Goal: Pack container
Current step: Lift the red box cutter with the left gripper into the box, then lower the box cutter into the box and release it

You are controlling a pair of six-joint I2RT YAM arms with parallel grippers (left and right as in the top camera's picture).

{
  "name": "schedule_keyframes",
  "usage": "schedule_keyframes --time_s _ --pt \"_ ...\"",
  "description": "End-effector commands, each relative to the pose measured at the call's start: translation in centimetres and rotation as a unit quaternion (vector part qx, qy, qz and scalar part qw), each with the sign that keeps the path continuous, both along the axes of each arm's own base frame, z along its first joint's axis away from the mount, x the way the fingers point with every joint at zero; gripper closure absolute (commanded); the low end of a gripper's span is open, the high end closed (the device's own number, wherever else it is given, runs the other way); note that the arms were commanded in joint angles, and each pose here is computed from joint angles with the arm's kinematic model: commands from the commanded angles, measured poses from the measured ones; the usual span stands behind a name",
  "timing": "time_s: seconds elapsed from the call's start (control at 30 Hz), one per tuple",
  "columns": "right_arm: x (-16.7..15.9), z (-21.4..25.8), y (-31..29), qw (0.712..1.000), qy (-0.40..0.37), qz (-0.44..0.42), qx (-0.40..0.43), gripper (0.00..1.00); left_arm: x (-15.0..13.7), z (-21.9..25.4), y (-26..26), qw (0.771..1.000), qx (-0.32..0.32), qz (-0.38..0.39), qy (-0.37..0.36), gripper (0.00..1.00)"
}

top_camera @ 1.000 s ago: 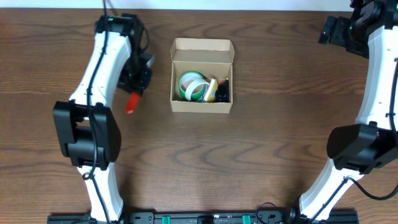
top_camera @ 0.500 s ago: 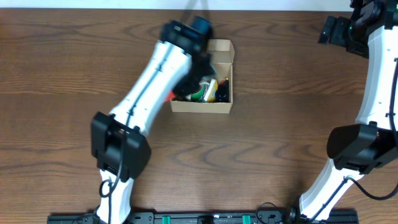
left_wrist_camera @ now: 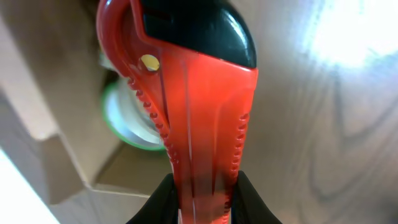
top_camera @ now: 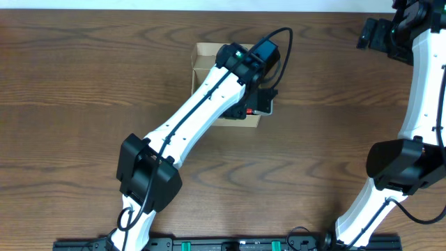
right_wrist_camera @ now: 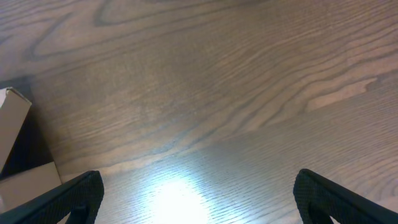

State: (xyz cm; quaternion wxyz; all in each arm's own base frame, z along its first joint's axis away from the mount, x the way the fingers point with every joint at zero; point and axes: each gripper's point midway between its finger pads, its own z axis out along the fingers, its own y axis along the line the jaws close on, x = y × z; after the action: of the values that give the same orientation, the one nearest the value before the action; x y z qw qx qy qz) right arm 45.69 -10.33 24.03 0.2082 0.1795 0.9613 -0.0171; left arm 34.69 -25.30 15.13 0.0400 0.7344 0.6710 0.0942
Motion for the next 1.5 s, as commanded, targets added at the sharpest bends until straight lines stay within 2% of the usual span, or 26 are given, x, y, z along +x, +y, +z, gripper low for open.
schedule_keyframes --time_s 0.0,0.23,0.43,1.2,1.23,1.37,1.47 --pt "-0.1 0.0 0.3 1.000 0.001 -0.003 0.004 0.01 1.4 0.5 -0.1 0.999 -0.008 -0.027 -0.018 0.94" --pt "-0.1 0.0 0.3 1.000 0.001 -0.003 0.004 0.01 3.5 0.6 -0.7 0.997 -0.066 -0.019 -0.027 0.94" --pt "-0.1 0.0 0.3 1.000 0.001 -0.003 0.004 0.01 3.7 -0.2 -0.8 0.994 -0.105 -0.007 0.007 0.94" --pt "-0.1 0.0 0.4 1.000 0.002 -0.003 0.005 0.01 4.2 -6.2 1.3 0.996 -0.047 0.032 0.064 0.94" --pt "-0.1 0.0 0.4 1.000 0.002 -0.003 0.005 0.01 4.2 -6.2 1.3 0.996 -0.046 0.034 0.063 0.93" --pt "-0.1 0.0 0.4 1.000 0.002 -0.003 0.005 0.01 4.4 -6.2 1.5 0.996 -0.042 0.045 0.056 0.64" --pt "-0.1 0.0 0.4 1.000 0.002 -0.003 0.005 0.01 4.5 -6.1 1.5 0.996 -0.043 0.053 0.054 0.51"
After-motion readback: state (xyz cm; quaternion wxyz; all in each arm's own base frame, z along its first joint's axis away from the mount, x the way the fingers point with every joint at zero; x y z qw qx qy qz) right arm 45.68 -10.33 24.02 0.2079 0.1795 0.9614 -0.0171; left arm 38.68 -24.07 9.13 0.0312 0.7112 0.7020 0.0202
